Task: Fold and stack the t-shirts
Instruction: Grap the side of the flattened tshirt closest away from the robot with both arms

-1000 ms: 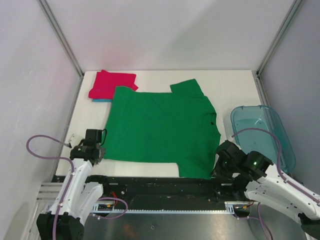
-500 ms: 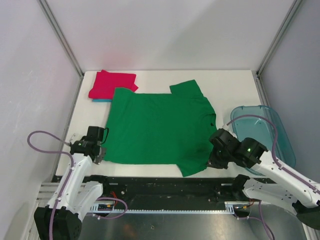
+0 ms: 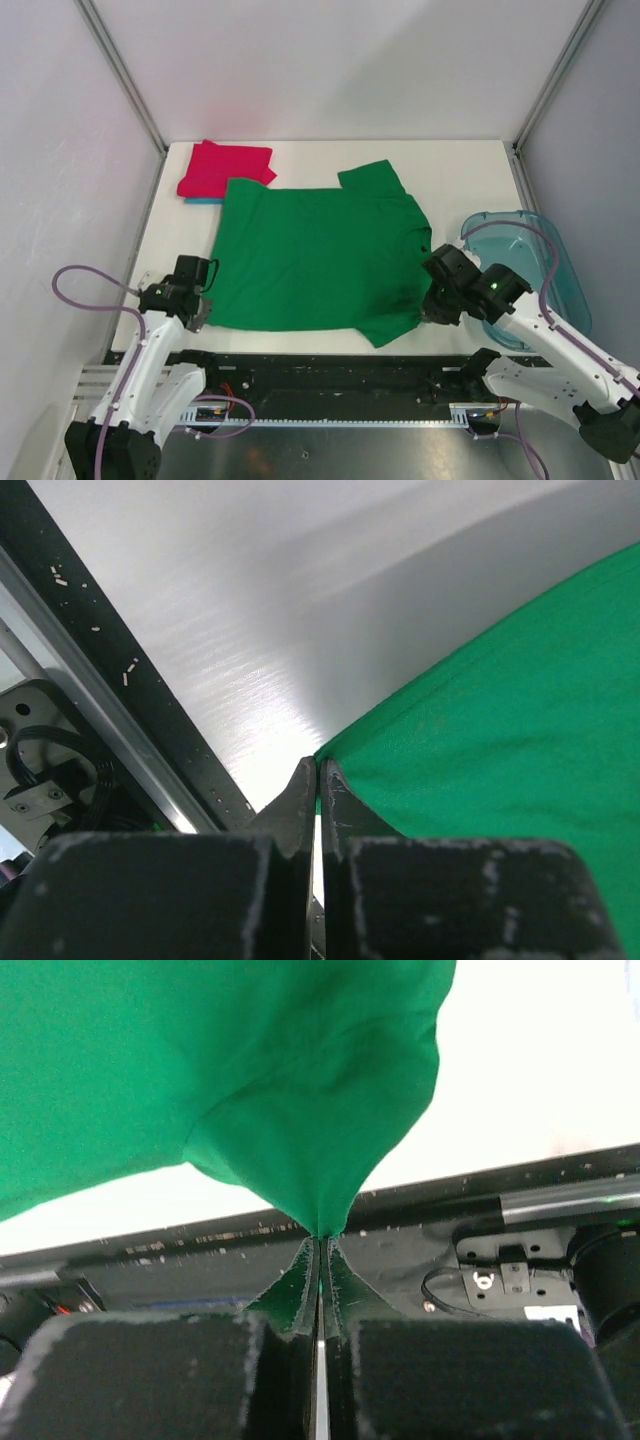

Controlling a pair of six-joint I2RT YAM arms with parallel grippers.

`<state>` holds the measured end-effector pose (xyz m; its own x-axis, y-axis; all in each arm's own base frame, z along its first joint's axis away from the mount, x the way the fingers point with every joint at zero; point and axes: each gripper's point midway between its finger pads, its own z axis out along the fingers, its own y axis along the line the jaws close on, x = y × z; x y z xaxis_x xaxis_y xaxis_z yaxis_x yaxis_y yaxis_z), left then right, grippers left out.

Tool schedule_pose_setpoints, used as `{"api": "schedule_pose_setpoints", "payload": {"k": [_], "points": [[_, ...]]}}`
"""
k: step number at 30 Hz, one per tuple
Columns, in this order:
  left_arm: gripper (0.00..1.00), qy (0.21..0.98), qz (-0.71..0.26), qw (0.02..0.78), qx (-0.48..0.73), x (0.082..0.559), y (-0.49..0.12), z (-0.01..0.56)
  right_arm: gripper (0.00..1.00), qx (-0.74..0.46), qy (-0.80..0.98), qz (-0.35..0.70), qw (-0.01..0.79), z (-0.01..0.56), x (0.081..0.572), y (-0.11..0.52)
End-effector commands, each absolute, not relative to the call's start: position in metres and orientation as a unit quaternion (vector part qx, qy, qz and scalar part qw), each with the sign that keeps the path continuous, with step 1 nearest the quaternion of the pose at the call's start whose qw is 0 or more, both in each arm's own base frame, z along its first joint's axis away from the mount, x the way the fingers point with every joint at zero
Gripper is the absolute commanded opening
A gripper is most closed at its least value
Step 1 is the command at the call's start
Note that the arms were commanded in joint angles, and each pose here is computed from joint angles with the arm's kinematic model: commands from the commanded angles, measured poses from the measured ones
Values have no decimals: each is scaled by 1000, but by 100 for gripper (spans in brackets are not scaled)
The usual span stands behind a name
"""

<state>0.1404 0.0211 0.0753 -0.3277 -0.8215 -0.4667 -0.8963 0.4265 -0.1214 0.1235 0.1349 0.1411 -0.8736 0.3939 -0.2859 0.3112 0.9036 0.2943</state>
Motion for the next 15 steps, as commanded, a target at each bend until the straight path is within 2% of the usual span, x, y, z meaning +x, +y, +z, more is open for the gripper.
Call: {"api": "schedule_pose_setpoints", "payload": {"k": [1, 6, 15], "points": [[0, 812, 105, 255, -515, 162, 28, 86, 0, 187, 950, 130, 214, 154, 155, 129], [0, 840, 144, 270, -448, 208, 31, 95, 0, 184, 945, 122, 243, 157, 194, 125], [0, 867, 140, 295, -376, 297, 19, 99, 0, 173, 940, 121, 268, 146, 280, 135]]}}
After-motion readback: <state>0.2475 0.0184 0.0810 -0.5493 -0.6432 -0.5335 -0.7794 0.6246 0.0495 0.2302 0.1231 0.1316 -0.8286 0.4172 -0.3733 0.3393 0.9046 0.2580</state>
